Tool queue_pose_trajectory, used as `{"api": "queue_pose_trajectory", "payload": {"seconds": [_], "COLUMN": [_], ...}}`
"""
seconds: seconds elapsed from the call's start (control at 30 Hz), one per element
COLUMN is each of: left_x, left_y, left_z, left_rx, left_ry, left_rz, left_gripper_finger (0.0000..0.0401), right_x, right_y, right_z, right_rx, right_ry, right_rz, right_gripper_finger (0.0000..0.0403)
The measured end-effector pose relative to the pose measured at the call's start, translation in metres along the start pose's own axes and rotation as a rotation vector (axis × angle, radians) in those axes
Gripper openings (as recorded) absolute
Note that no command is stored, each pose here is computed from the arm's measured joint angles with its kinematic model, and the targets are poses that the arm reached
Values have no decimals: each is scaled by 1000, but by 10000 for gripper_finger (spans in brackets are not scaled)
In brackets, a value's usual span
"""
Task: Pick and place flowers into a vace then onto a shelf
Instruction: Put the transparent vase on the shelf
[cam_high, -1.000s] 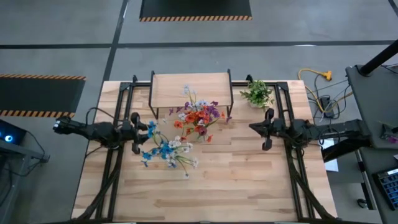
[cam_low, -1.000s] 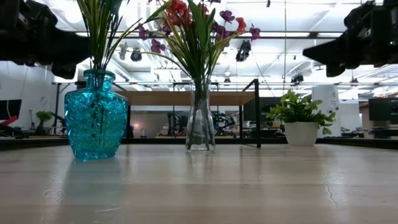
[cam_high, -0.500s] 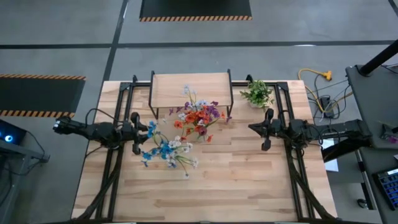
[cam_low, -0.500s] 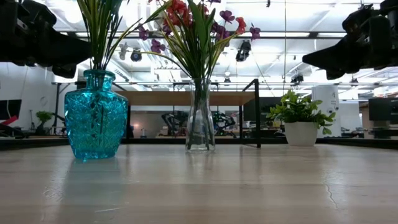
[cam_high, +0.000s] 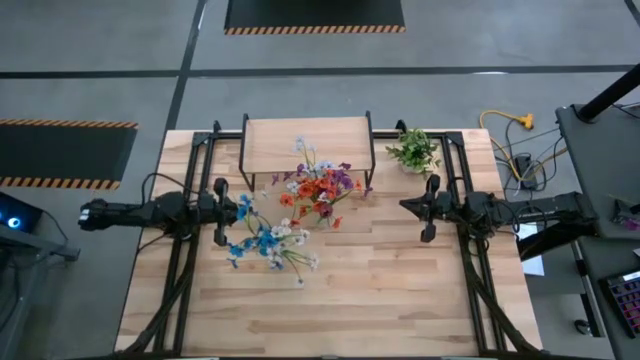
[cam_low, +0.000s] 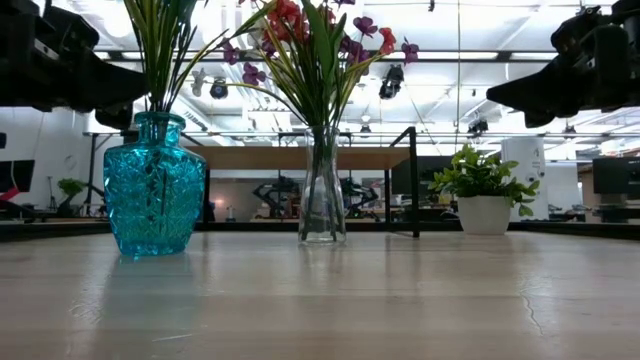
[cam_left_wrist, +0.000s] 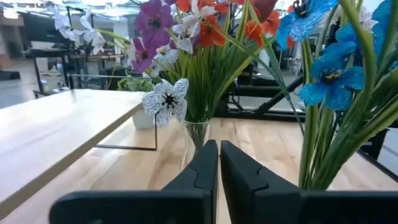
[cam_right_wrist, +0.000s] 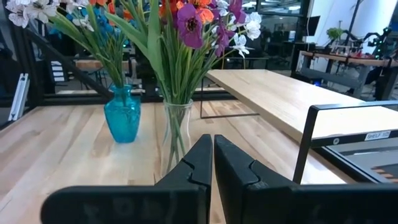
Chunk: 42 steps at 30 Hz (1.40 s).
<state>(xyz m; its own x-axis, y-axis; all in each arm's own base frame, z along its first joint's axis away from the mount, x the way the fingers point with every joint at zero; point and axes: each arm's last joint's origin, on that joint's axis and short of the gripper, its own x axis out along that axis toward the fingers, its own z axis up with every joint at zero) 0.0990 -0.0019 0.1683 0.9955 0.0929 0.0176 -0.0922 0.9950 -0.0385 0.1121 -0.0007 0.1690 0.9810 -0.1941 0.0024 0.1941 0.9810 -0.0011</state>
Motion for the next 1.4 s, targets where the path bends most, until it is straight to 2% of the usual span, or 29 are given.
{"api": "queue_pose_trajectory", "payload": {"seconds": [0.3, 1.03, 1.17, 1.3, 1.4], "left_x": [0, 0, 0, 0, 0], "left_y": [-1, -1, -1, -1, -1], "left_z": [-1, -1, -1, -1, -1], "left_rx": [3, -3, -3, -3, -3], "left_ry": [8, 8, 8, 9, 8], "left_rz": [-35, -26, -25, -25, -24], "left_gripper_finger": [0, 0, 0, 0, 0], "right_x": [0, 0, 2, 9, 17], "right_y": [0, 0, 0, 2, 4], "right_z": [0, -2, -5, -2, -4], "right_rx": [-5, 19, 49, 80, 56], "right_ry": [3, 25, 55, 23, 25], "right_rz": [-7, -8, -8, -7, -7], "right_gripper_finger": [8, 12, 48, 112, 161]}}
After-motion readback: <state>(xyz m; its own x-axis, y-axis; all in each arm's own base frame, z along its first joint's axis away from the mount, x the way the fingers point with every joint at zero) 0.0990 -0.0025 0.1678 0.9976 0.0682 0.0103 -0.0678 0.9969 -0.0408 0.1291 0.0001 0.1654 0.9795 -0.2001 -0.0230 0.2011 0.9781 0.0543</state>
